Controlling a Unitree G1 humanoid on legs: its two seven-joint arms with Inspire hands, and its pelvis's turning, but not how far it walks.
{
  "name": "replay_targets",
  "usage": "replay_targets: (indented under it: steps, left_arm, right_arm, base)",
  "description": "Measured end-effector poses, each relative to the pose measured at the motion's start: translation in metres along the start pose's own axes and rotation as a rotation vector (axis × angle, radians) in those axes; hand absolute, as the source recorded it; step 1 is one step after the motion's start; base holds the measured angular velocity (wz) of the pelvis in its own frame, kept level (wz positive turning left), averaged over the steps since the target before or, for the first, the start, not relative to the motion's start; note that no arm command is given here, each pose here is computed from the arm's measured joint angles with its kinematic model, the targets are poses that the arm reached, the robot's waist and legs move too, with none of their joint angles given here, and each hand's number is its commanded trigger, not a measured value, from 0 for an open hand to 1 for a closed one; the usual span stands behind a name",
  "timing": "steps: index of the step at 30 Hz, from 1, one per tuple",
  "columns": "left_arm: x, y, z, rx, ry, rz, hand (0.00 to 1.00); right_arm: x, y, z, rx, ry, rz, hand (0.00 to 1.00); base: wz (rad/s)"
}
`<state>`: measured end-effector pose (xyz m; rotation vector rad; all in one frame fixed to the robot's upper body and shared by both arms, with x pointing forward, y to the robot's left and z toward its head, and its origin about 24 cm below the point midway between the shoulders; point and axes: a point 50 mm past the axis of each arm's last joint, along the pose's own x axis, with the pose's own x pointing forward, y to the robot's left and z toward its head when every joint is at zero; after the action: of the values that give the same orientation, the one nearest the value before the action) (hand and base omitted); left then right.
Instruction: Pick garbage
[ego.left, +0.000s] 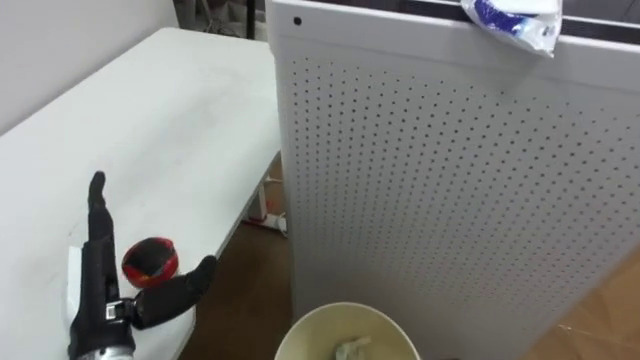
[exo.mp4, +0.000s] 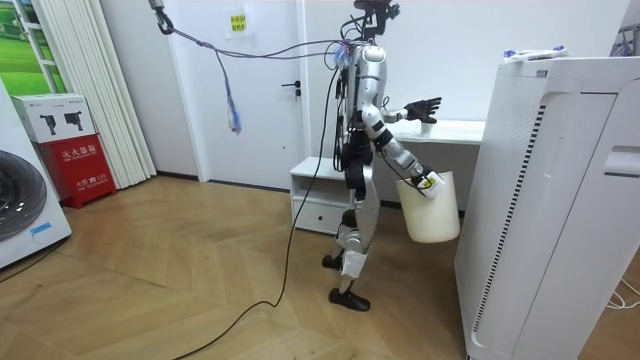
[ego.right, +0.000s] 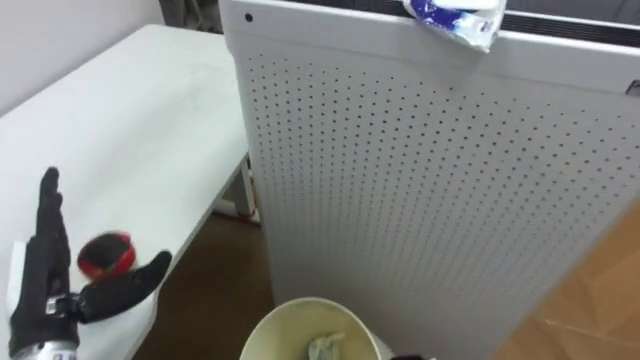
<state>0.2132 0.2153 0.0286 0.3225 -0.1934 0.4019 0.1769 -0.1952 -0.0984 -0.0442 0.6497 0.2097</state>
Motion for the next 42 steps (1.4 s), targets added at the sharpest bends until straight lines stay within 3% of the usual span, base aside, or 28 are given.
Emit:
replay_targets:
  steps: [8, 11, 15, 21, 42]
  left_arm:
    - [-0.001, 0.002, -0.003, 0.014, 0.021, 0.007, 0.0]
    - [0.005, -0.007, 0.005, -0.002, -0.013, -0.018, 0.0]
    - [-0.001, 0.006, -0.003, 0.029, 0.024, 0.035, 0.0]
    - [-0.005, 0.013, -0.009, 0.047, 0.047, 0.057, 0.0]
    - [-0.022, 0.017, -0.02, 0.074, 0.122, 0.061, 0.0]
  right_arm:
    - [0.0, 0.007, -0.002, -0.012, 0.009, 0.038, 1.0]
    - [0.0, 0.003, -0.005, 0.013, 0.017, 0.014, 1.0]
    - [0.001, 0.014, -0.006, -0.018, 0.021, 0.068, 1.0]
    - [-0.002, 0.019, -0.012, -0.019, 0.041, 0.101, 1.0]
    - [-0.005, 0.021, -0.019, -0.032, 0.08, 0.134, 1.0]
  base:
    - [0.11]
    - [0.71]
    - [-0.09]
    - [-0.09]
    - [-0.02]
